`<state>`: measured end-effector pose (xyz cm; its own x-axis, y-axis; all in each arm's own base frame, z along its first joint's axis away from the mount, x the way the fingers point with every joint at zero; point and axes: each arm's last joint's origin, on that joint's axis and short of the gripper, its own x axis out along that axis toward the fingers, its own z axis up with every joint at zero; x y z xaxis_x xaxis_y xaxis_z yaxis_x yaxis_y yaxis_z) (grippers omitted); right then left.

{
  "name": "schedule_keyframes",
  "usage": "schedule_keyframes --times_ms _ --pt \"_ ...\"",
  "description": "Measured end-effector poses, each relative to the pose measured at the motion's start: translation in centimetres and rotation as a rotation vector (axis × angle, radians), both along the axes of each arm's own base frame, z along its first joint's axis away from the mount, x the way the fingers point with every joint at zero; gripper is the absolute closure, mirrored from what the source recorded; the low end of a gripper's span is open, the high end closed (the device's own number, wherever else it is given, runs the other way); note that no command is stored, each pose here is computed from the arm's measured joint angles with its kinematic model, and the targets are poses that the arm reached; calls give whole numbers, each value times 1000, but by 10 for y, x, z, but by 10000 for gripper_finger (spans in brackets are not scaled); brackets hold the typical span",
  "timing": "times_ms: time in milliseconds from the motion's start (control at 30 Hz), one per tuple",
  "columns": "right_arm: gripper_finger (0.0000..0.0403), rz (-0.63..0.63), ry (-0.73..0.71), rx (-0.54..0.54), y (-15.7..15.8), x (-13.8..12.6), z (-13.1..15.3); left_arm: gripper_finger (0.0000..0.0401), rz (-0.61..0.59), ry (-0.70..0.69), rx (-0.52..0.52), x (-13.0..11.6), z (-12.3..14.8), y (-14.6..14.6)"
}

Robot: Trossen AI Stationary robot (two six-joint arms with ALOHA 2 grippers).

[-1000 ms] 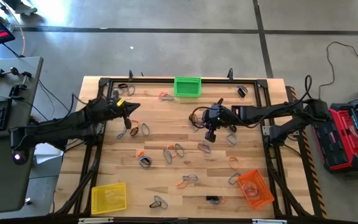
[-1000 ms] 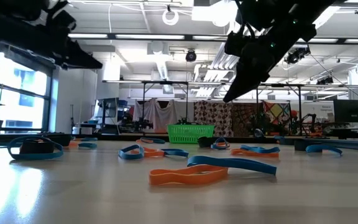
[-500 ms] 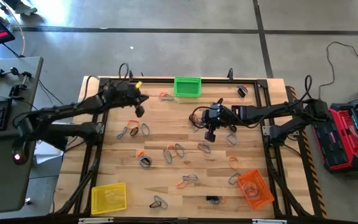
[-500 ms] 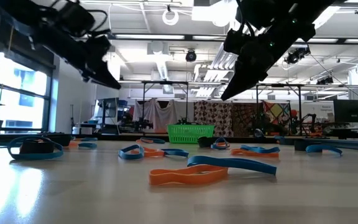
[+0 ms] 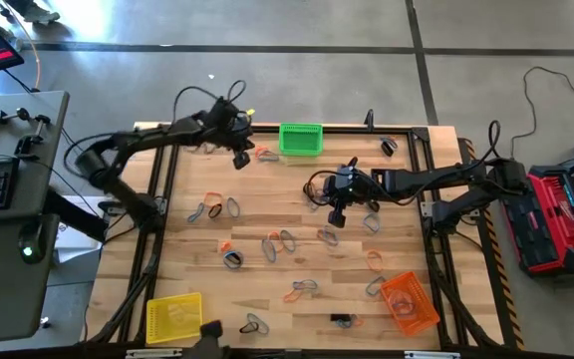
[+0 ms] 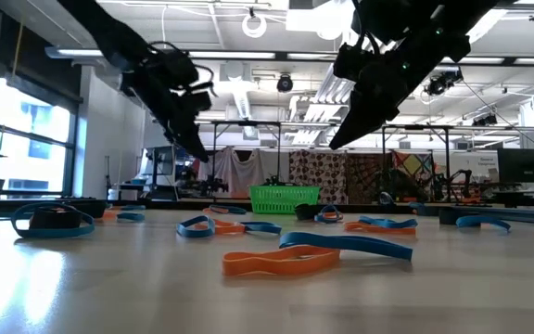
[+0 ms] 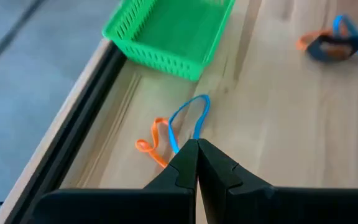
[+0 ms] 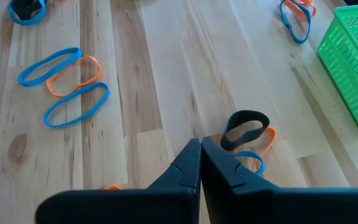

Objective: Sort rubber bands into baskets
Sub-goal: Put the orange rubber band into the yellow bin

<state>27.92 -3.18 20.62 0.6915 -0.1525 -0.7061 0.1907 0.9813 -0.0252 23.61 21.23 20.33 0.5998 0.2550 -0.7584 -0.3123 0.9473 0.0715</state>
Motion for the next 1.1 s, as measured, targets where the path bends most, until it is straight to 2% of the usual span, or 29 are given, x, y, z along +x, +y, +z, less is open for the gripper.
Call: schedule_keyframes --times_ms 367,600,867,1100 --pt "403 0 1 0 0 0 0 400 -57 209 -82 33 -26 33" --pt "403 0 1 -1 0 0 0 373 10 359 -15 41 -44 47" --pt "403 0 1 -1 0 0 0 312 17 373 -27 45 -57 50" --pt "403 0 0 -1 0 0 0 295 38 335 -2 49 -58 54"
